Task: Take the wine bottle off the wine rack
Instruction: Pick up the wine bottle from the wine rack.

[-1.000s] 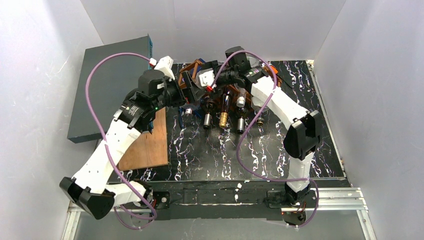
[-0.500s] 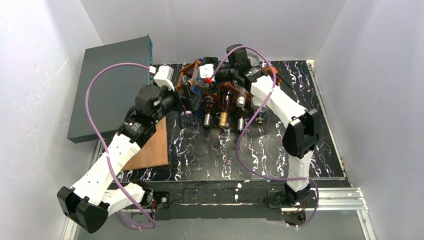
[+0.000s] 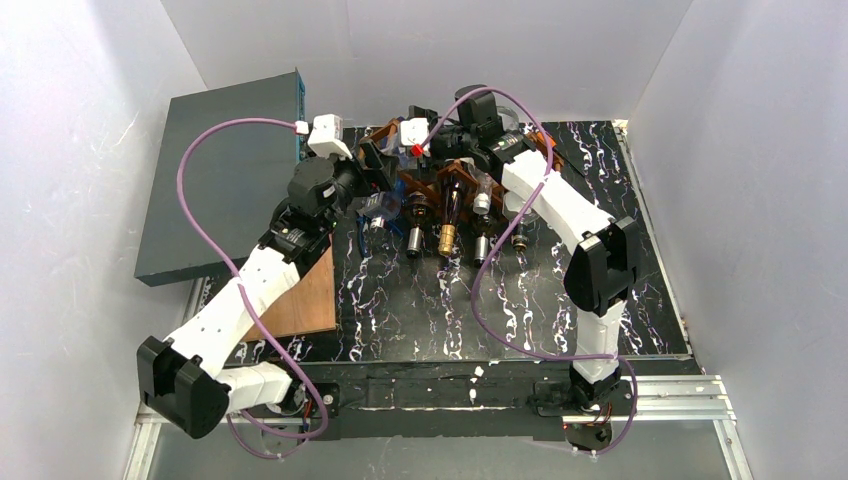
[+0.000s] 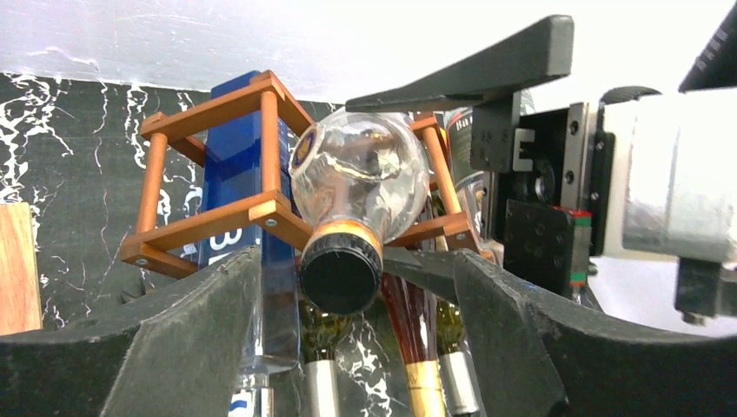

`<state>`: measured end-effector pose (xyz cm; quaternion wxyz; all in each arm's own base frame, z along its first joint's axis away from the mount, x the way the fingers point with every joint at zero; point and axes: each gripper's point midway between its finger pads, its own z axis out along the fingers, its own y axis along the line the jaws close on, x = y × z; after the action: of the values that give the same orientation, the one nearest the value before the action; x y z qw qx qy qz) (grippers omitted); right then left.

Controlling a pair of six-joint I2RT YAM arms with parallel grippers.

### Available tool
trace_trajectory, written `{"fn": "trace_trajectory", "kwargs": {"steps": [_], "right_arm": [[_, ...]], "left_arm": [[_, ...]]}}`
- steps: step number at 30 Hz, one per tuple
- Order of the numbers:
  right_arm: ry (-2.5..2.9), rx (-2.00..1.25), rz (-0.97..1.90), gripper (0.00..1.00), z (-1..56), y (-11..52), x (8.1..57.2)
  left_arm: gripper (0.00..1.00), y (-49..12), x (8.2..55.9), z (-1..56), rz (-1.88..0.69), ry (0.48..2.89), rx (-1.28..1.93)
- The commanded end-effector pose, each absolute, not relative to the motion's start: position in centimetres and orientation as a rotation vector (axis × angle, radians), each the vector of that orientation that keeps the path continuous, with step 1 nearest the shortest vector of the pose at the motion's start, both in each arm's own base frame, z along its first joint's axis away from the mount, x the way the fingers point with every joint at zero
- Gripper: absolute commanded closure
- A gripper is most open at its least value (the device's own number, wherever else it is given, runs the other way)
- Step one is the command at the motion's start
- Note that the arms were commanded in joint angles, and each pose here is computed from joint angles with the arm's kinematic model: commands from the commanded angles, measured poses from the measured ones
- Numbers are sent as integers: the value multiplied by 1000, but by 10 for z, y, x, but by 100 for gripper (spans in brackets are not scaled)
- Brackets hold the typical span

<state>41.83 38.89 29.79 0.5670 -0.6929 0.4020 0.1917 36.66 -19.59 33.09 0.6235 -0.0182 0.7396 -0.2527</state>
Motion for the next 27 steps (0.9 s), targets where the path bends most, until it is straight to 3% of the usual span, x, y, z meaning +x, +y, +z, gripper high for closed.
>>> {"fn": "trace_trajectory", "kwargs": {"steps": [1,15,23,27], "right_arm": [[999,-1543,415,27,316,376,442],[1045,-1481,424,28,320,377,452],[1056,-1470,436,28,320,376,453],[1057,-1466,441,28,321,377,453]], "left_arm": [[23,-185,379,364,-559,1580,-141],[34,-195,408,359,-564,1509,-183],[52,-197,423,354,-546,1495,-213],[68,-198,428,355,-535,1481,-215]]}}
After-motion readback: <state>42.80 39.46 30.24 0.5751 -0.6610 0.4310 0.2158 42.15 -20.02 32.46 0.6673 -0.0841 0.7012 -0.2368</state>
